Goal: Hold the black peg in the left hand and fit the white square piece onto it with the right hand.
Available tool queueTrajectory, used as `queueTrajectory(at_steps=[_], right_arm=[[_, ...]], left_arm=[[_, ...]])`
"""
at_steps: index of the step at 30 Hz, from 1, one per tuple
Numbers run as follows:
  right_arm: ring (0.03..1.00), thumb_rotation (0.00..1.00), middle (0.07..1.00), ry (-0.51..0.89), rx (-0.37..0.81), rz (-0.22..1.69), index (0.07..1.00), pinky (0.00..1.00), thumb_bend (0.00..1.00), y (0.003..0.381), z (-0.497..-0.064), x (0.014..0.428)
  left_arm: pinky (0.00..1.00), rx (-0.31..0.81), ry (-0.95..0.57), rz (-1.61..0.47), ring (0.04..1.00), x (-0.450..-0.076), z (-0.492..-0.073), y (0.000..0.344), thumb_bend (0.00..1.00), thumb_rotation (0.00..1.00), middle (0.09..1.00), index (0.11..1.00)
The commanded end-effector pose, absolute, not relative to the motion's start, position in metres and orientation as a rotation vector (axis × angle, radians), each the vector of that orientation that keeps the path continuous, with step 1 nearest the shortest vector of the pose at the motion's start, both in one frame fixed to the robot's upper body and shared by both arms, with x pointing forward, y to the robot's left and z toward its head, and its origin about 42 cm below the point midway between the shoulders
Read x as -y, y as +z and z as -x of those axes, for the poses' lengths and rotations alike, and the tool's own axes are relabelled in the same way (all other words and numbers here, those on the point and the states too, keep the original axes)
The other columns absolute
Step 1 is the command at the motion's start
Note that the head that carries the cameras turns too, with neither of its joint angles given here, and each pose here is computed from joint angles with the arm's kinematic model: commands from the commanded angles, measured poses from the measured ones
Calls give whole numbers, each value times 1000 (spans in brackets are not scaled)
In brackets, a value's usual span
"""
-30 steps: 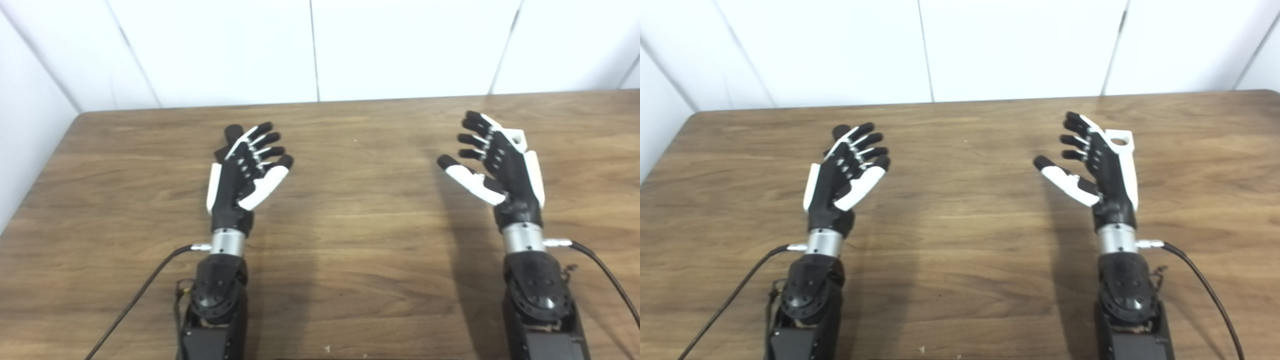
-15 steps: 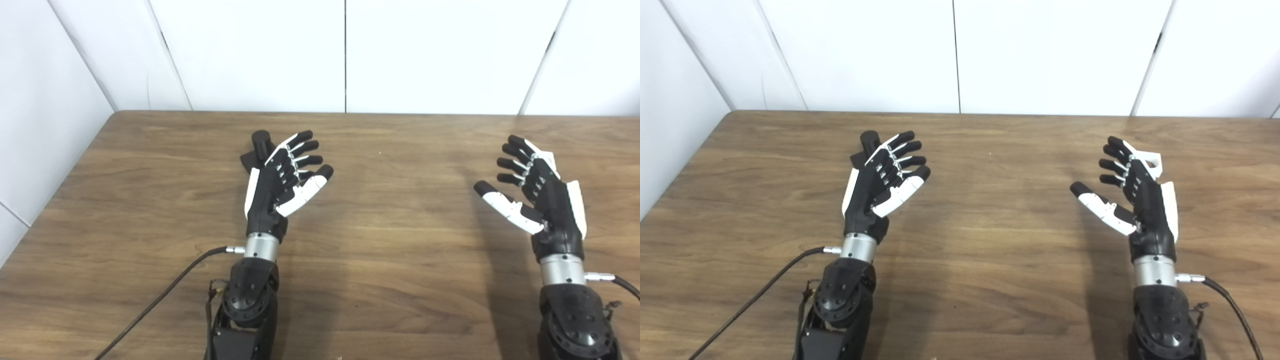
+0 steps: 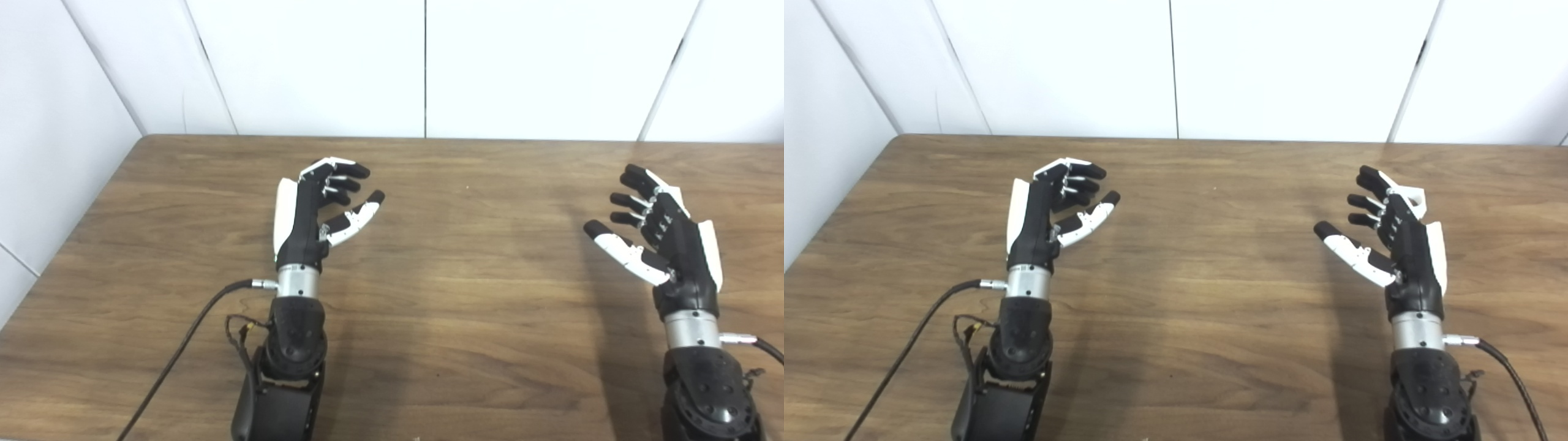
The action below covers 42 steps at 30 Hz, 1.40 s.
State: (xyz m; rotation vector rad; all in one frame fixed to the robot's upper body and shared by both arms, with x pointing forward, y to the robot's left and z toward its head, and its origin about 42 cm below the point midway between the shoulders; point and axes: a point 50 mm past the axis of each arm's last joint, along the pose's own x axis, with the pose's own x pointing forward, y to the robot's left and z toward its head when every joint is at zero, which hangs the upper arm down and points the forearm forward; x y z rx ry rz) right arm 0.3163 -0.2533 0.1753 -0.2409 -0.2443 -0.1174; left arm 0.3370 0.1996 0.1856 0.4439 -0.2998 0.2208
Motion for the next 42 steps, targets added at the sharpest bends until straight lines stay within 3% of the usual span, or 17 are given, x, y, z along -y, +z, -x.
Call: queueTrajectory(at_steps=[1,8,15,16,19,29,36,42], right_arm=[[772,296,849,-112,332,236,835,696,640,199,-324,252],[763,338,843,-117,340,244,833,688,669,199,-324,254],[769,326,846,-117,330,245,833,697,665,199,-324,255],[770,336,848,-116,329,243,833,700,671,199,-324,254],[774,338,849,-115,329,244,832,701,674,199,-323,255],[748,337,840,-107,327,262,825,653,652,201,-322,257],[732,324,839,-86,324,277,820,641,633,203,-322,258],[719,349,834,-81,319,288,820,618,644,204,-321,257]], left_arm=[[505,392,259,-468,602,-202,-346,213,510,62,633,495],[555,386,310,-665,617,-216,-356,226,509,74,644,498],[533,344,383,-866,668,-225,-363,231,511,84,723,499],[539,334,393,-895,691,-227,-364,232,654,220,748,608],[520,324,419,-954,711,-231,-366,232,750,285,775,680],[532,305,400,-1055,735,-252,-378,253,768,293,807,716],[540,232,409,-1135,761,-271,-394,275,809,368,838,734],[646,161,401,-1229,810,-285,-407,283,855,396,866,731]])
